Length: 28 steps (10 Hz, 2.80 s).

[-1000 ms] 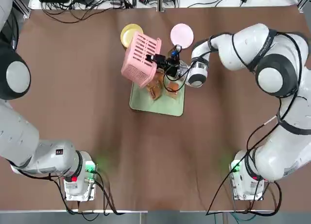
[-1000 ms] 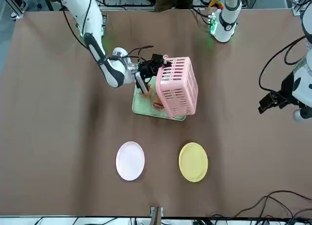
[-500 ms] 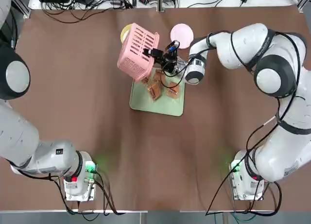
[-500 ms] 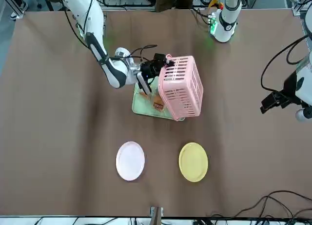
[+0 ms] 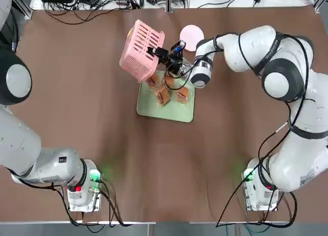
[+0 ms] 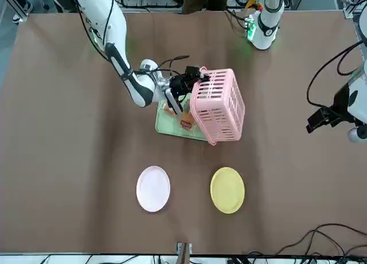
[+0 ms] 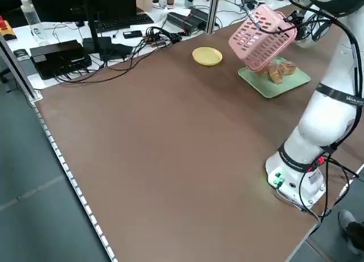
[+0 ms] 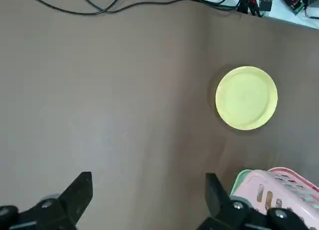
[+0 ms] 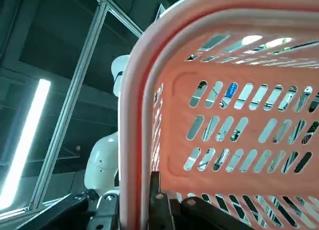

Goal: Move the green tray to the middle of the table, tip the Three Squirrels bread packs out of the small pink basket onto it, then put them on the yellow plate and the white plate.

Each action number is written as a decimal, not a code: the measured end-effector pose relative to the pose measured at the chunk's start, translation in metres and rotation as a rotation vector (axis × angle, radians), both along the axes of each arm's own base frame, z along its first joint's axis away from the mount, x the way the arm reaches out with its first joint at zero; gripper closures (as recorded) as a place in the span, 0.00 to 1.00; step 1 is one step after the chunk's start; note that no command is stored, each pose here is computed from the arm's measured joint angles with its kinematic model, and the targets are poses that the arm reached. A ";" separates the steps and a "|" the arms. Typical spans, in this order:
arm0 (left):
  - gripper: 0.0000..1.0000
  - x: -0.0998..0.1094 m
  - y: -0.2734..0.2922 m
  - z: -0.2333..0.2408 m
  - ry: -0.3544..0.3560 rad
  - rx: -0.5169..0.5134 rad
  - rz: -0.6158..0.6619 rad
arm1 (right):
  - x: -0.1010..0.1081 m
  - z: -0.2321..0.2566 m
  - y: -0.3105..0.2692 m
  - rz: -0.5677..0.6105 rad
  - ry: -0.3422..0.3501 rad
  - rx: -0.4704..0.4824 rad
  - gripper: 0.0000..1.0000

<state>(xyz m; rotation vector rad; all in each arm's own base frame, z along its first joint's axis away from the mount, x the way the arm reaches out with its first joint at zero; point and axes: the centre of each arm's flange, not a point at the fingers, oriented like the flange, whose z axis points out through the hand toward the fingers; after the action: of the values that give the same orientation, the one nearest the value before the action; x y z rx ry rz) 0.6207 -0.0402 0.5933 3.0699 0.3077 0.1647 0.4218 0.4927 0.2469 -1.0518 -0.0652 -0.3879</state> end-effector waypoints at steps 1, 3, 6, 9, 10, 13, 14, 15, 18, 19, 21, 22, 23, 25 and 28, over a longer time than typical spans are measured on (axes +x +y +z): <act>0.00 0.000 0.000 0.000 0.000 0.000 0.000 | 0.005 0.002 0.002 -0.013 0.002 0.000 0.93; 0.00 0.000 0.000 0.000 0.000 0.000 0.000 | 0.012 0.011 0.012 -0.042 0.015 0.003 0.93; 0.00 0.000 0.000 0.000 -0.001 0.000 0.000 | 0.016 0.014 0.018 -0.046 0.034 -0.034 0.93; 0.00 0.001 -0.002 0.001 -0.011 -0.001 -0.003 | 0.026 0.033 0.014 -0.046 0.087 -0.088 0.93; 0.00 0.004 -0.009 -0.004 -0.010 -0.003 -0.014 | 0.033 0.059 0.009 -0.051 0.115 -0.121 0.93; 0.00 0.018 -0.056 -0.053 0.051 -0.020 -0.093 | 0.039 0.141 -0.017 -0.106 0.211 -0.286 0.93; 0.00 0.020 -0.078 -0.070 0.076 -0.026 -0.129 | 0.039 0.157 -0.028 -0.119 0.216 -0.352 0.93; 0.00 0.018 -0.108 -0.085 0.101 -0.028 -0.177 | 0.041 0.163 -0.040 -0.113 0.208 -0.413 0.93; 0.00 -0.005 -0.222 -0.141 0.180 -0.022 -0.345 | 0.057 0.169 -0.076 -0.055 0.179 -0.558 0.93; 0.00 -0.017 -0.260 -0.156 0.186 -0.022 -0.386 | 0.061 0.170 -0.090 -0.049 0.171 -0.602 0.93; 0.00 -0.042 -0.311 -0.183 0.196 -0.018 -0.419 | 0.072 0.172 -0.122 -0.058 0.176 -0.678 0.93; 0.00 -0.048 -0.318 -0.188 0.204 -0.015 -0.415 | 0.081 0.173 -0.138 -0.060 0.171 -0.725 0.93; 0.00 -0.049 -0.319 -0.191 0.209 -0.013 -0.409 | 0.088 0.173 -0.151 -0.058 0.163 -0.774 0.93; 0.00 -0.048 -0.315 -0.194 0.216 -0.009 -0.399 | 0.099 0.163 -0.178 -0.059 0.151 -0.866 0.93; 0.00 -0.083 -0.331 -0.219 0.253 0.011 -0.326 | 0.113 0.153 -0.215 -0.017 0.172 -0.999 0.93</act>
<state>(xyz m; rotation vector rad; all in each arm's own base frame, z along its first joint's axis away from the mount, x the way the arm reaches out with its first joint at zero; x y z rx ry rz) 0.5377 -0.3708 0.3740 3.0946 -0.1871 -0.2371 0.5349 0.2773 0.3998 -2.0688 -0.0991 -0.2704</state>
